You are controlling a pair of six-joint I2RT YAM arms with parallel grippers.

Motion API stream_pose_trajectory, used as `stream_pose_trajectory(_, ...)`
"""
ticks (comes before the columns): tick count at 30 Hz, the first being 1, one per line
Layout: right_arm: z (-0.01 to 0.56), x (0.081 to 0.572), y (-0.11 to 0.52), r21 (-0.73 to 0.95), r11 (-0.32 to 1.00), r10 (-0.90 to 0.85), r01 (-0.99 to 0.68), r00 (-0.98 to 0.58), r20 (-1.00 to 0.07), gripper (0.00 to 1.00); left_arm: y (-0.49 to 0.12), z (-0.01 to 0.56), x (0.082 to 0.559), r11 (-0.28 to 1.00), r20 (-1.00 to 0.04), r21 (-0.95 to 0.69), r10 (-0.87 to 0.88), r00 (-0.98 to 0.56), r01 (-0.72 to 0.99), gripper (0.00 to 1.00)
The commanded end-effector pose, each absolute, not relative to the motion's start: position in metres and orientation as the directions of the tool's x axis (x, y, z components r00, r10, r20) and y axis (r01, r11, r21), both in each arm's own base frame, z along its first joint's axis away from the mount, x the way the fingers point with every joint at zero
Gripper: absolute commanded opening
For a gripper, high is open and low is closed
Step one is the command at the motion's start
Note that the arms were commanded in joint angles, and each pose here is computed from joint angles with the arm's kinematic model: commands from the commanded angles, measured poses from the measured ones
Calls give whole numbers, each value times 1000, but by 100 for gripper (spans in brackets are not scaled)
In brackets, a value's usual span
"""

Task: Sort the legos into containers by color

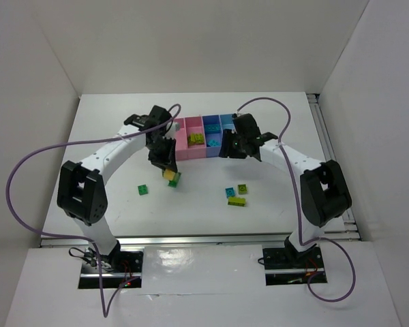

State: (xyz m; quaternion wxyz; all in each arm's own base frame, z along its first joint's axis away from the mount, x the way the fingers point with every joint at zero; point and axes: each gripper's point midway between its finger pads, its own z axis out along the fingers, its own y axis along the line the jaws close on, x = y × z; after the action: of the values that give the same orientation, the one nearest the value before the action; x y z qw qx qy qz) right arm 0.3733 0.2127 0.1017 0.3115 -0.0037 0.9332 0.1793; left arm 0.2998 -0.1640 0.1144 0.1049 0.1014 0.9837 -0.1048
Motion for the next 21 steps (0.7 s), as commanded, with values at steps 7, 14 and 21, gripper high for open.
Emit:
stream_pose_trajectory(7,210,330,276,619,472,-7,-628,-705,-710,86,-201,217,329,677,-457,-637,55,-888,369,0)
stream_pose_trajectory(14,239,303,295,706,216,25,-674,-719,-694,100,-199,245,321,397,-491,-799,2,-871,451,0)
stream_pose_trajectory(21,250,289,305,749,-6,-7,-663,-749,-663,100,-202,268,313,238,-552,-809,4,-834,537,0)
